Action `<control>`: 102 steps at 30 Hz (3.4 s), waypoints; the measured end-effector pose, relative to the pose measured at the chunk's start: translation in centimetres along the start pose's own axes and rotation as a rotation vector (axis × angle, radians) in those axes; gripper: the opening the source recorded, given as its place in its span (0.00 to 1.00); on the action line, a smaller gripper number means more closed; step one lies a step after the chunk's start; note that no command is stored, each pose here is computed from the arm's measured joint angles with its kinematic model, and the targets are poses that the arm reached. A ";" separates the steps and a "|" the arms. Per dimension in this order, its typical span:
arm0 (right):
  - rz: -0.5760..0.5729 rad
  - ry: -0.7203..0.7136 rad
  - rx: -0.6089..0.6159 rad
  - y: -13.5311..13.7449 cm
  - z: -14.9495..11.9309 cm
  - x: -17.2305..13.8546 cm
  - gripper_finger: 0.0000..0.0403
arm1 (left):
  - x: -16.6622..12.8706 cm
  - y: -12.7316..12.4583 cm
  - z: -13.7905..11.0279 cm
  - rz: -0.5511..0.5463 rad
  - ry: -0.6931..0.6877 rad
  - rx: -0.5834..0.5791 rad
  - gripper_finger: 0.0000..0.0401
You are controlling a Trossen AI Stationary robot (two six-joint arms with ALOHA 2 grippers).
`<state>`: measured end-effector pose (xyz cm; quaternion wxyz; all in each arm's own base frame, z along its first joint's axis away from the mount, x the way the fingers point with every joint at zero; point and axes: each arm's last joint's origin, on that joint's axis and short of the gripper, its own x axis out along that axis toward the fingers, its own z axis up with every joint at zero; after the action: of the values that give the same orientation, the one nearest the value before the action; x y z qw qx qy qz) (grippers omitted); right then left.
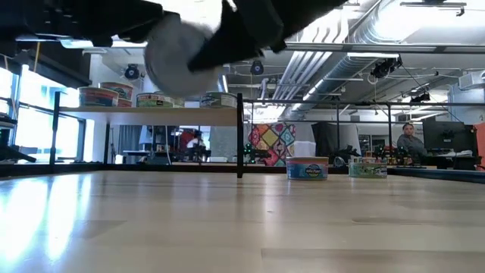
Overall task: Stack canned seafood by type on shelf
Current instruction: Stack the green white tuna can on top of the other green white tuna can on the shelf
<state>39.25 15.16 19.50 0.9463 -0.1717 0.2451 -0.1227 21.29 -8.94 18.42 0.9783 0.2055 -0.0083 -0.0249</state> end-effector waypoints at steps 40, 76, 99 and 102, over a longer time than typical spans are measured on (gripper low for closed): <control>0.131 0.210 0.112 -2.0 -1.3 2.3 0.44 | 4.7 -0.9 1.9 -0.034 0.635 0.181 0.31; -0.116 0.280 0.151 0.5 -2.8 -0.5 0.63 | -3.3 17.3 2.7 0.518 1.071 0.537 0.31; -0.115 0.280 0.152 0.5 -2.8 -0.5 0.63 | -3.5 17.0 2.1 0.391 1.029 0.434 0.50; -0.115 0.280 0.152 0.5 -2.8 -0.5 0.63 | -3.4 16.9 2.1 0.378 1.019 0.428 0.55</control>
<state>37.46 15.10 17.23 0.9046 -0.0945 0.3544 -0.2174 18.57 5.86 27.16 0.7828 0.3798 0.4221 0.2544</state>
